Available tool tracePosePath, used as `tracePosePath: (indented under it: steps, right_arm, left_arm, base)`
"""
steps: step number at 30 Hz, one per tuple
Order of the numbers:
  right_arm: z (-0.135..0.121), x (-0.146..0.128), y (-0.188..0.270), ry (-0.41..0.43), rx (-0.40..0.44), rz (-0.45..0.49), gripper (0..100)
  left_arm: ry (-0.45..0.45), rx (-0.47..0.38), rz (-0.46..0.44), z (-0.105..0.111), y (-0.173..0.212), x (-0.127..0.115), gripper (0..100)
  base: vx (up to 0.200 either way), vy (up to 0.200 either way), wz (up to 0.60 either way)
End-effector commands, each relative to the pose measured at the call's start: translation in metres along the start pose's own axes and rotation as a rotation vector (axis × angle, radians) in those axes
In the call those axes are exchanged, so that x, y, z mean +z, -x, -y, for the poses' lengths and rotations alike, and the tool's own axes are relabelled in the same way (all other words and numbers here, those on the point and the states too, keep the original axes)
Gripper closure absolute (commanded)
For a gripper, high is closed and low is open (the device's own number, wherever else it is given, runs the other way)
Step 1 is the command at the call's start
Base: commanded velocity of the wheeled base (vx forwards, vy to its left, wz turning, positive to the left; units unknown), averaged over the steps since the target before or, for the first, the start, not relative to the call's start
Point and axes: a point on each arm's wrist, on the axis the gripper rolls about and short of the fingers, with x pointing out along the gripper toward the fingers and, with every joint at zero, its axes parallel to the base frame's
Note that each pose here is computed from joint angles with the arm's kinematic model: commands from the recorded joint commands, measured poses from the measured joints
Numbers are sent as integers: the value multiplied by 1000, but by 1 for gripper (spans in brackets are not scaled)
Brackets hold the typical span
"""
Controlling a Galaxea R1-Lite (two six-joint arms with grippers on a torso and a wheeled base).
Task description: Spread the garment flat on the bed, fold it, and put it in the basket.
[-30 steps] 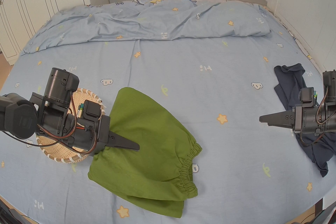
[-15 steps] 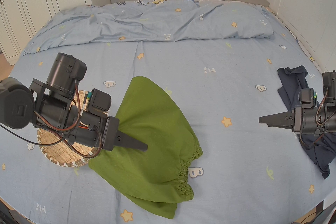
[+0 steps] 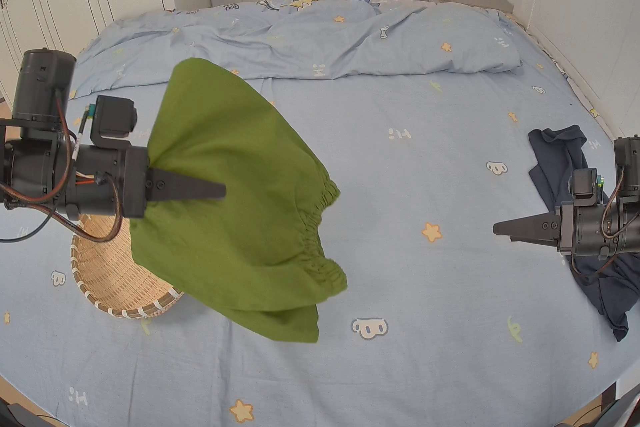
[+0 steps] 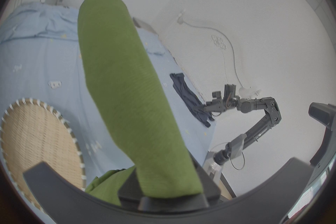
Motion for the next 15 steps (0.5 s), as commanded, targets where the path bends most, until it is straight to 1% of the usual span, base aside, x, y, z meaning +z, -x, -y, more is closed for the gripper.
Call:
tracePosePath:
  steps: [1,2,5,6,8,9,11,15]
  right_arm:
    - [0,0,1,1,0,4,0]
    - [0,0,1,-1,-3,5,0]
    - [0,1,1,0,-3,7,0]
    - [0,1,1,0,-3,7,0]
    - [0,0,1,-2,-3,4,0]
    - [0,0,1,0,-3,5,0]
    - [1,0,0,-2,-4,3,0]
    - [1,0,0,-2,-4,3,0]
  left_arm:
    - [-18,44,75,-5,16,6,100]
    - [-24,76,118,-13,23,11,100]
    - [-38,118,181,-23,34,17,100]
    - [-38,118,181,-23,34,17,100]
    - [-52,165,244,-32,46,23,100]
    - [-52,170,248,-33,47,23,100]
    - [-45,221,284,-43,60,27,100]
    - [-30,248,309,-50,73,29,100]
  base:
    - [0,0,0]
    - [0,0,0]
    - [0,0,0]
    - [0,0,0]
    - [0,0,0]
    - [0,0,0]
    - [0,0,0]
    - [0,0,0]
